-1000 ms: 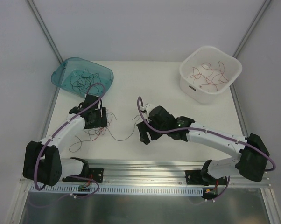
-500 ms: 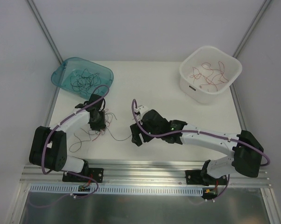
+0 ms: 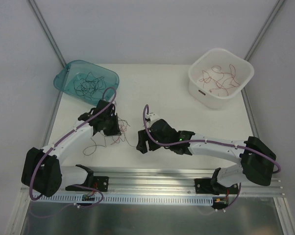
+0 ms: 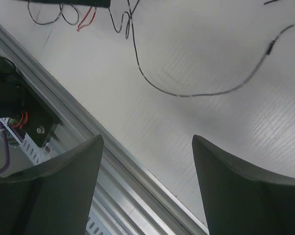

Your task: Untangle the cables

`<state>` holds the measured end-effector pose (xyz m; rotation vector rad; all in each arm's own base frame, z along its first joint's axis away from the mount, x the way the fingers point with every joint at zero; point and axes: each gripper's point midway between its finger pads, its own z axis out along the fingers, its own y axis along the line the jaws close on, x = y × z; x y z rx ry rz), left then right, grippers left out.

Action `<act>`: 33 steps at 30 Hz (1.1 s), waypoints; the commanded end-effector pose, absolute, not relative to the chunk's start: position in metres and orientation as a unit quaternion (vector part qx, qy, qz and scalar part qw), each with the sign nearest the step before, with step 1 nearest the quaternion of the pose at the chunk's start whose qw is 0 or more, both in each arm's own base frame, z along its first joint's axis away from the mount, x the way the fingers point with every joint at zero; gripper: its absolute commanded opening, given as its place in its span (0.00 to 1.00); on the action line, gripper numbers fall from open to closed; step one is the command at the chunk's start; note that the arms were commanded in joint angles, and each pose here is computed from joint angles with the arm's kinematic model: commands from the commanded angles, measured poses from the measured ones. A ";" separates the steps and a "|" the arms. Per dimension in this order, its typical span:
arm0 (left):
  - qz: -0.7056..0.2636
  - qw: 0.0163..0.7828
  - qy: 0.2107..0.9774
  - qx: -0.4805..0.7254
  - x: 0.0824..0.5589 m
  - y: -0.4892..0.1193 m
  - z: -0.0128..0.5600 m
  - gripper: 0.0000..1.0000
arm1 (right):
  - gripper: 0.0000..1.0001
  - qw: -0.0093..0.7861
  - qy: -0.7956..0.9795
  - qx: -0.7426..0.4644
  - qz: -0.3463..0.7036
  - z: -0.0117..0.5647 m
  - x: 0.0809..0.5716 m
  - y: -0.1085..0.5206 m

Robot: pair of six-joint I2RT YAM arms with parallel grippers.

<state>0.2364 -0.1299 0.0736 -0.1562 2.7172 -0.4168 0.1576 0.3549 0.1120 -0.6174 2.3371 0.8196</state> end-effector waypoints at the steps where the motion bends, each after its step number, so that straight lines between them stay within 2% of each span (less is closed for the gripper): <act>1: -0.211 0.209 0.953 -0.061 0.230 -0.169 0.098 0.00 | 0.77 0.323 0.856 -0.171 0.366 0.139 0.164 0.368; 5: -0.244 0.225 0.942 -0.053 0.222 -0.201 0.118 0.00 | 0.72 0.333 0.854 -0.138 0.376 0.140 0.166 0.362; 10: -0.270 0.236 0.932 -0.046 0.216 -0.221 0.135 0.00 | 0.62 0.355 0.850 -0.116 0.370 0.139 0.171 0.351; 16: -0.290 0.244 0.925 -0.039 0.207 -0.235 0.150 0.00 | 0.55 0.358 0.856 -0.113 0.355 0.123 0.175 0.346; 30: -0.323 0.237 0.916 -0.020 0.187 -0.246 0.163 0.00 | 0.51 0.350 0.864 -0.120 0.340 0.095 0.186 0.351; 33: -0.328 0.237 0.915 -0.016 0.184 -0.246 0.165 0.00 | 0.40 0.350 0.864 -0.124 0.341 0.093 0.187 0.354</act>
